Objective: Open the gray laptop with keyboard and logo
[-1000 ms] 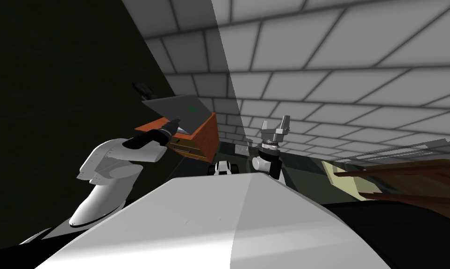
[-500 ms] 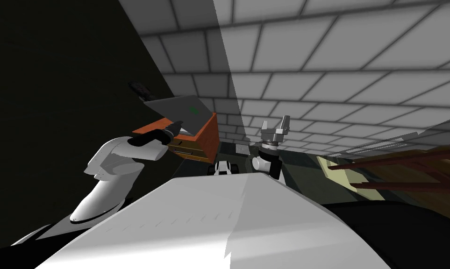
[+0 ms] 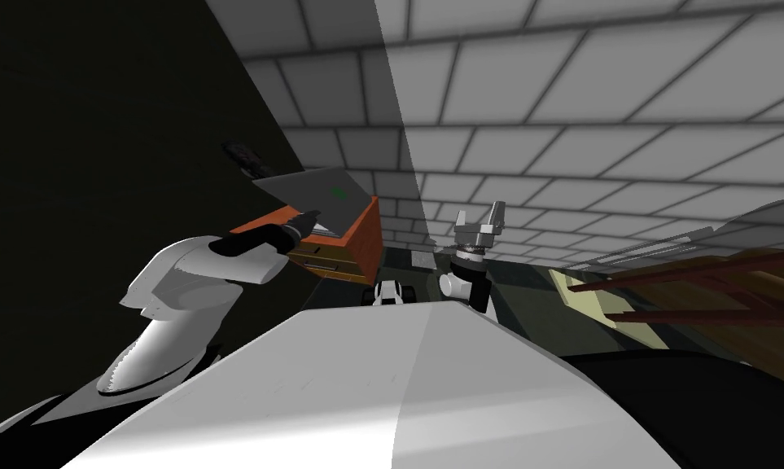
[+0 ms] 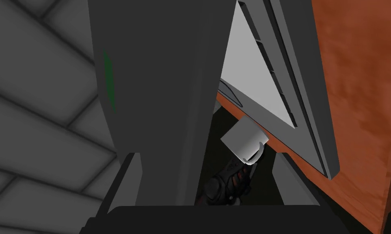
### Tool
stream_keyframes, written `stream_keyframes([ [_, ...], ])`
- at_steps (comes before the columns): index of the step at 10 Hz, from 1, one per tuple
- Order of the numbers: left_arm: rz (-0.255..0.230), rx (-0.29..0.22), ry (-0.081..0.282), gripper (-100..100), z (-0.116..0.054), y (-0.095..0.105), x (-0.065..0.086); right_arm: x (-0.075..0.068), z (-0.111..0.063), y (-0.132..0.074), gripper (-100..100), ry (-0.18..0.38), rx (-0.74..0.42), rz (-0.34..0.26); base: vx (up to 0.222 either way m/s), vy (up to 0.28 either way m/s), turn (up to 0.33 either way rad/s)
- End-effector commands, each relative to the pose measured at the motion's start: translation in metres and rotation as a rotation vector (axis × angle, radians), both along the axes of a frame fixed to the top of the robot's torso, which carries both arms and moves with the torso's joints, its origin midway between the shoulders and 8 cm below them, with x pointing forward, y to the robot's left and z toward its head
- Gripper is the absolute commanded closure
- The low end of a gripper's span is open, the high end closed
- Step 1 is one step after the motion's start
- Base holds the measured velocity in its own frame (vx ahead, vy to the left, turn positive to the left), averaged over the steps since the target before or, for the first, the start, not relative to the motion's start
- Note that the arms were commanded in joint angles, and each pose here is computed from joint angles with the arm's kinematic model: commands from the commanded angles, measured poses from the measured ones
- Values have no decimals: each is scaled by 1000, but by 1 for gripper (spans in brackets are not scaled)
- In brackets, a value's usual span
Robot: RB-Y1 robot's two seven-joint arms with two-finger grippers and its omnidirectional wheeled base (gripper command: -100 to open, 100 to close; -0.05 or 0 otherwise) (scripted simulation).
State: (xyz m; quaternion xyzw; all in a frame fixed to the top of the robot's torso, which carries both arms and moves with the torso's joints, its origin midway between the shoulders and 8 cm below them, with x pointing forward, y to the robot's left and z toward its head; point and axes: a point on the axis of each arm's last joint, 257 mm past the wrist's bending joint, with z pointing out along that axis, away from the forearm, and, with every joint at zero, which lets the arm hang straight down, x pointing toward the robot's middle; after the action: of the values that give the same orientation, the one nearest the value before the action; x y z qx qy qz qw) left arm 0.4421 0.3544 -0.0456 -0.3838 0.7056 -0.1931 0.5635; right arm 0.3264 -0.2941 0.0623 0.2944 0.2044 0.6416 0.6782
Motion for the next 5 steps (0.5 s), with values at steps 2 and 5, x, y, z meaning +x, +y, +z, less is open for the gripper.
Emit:
stream_keyframes([
  [2, -61, 14, -41, -100, 20, -28, -10, 0, 0, 0, 0, 0, 0, 0, 2, 5, -4],
  [5, -46, 12, -34, -100, 18, -21, -6, 0, 0, 0, 0, 0, 0, 0, 37, 1, -22],
])
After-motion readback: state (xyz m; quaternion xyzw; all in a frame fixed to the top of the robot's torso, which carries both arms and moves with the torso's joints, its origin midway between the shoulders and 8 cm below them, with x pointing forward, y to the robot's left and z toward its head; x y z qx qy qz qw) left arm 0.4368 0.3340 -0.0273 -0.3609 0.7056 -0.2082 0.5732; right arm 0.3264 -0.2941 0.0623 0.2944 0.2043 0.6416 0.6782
